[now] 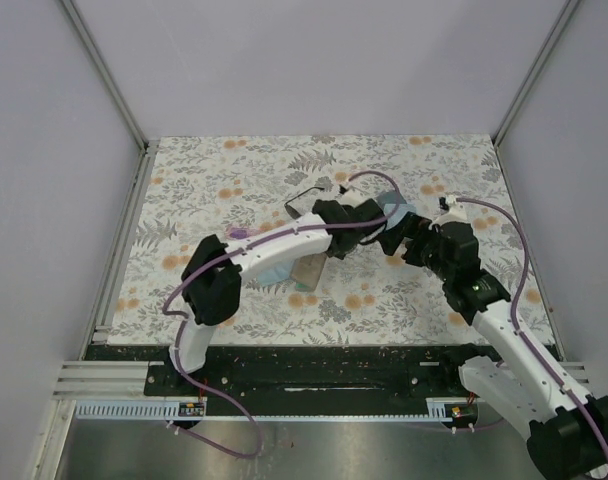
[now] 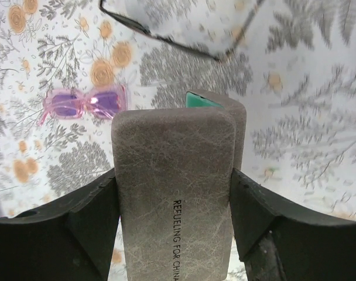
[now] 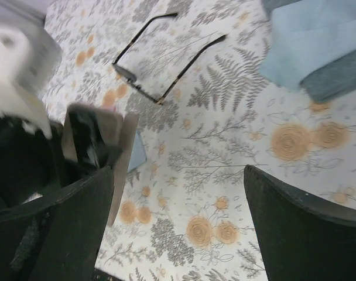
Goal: Organize the sunglasses
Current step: Place the opened sunglasses case at the center of the board.
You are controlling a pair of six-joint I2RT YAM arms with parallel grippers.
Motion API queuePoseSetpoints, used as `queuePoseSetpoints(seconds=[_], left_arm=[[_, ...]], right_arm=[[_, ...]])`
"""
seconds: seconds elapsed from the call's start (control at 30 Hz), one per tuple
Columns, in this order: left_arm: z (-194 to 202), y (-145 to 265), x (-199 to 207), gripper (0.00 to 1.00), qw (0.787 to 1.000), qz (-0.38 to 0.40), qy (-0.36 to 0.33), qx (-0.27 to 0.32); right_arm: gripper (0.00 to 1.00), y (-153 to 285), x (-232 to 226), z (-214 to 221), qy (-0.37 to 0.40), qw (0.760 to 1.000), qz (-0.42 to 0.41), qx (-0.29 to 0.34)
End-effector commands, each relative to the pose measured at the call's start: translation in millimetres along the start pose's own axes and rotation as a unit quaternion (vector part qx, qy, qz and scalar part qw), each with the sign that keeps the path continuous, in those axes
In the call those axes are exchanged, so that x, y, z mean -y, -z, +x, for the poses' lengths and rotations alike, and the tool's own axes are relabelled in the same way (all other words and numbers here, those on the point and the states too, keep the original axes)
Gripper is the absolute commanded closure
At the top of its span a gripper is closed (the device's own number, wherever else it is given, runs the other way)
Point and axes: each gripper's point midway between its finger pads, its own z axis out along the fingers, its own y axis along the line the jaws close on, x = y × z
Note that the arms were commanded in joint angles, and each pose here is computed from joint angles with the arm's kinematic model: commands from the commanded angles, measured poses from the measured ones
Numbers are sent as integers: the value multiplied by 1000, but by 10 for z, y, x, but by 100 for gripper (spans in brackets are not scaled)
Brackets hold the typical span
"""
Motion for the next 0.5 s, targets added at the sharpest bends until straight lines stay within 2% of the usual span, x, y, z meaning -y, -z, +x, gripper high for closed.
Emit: queuePoseSetpoints(seconds=[0.0, 0.17, 0.3, 0.4, 0.47], left_arm=[[-53, 254, -144, 64, 995, -76, -58, 33], [46, 207, 71, 60, 990, -94, -98, 32], [251, -6, 307, 57, 990, -78, -115, 3], [304, -105, 414, 55, 990, -74, -120, -6], [294, -134, 453, 48, 990, -71, -118, -7]], right_arm=[[1, 213, 327, -199, -1, 993, 90, 73], [1, 538, 584, -315, -31, 978, 155, 135], [1, 771, 633, -388, -47, 970, 156, 183], [1, 849, 652, -385, -51, 967, 156, 192], [1, 853, 651, -377, -50, 968, 157, 189]])
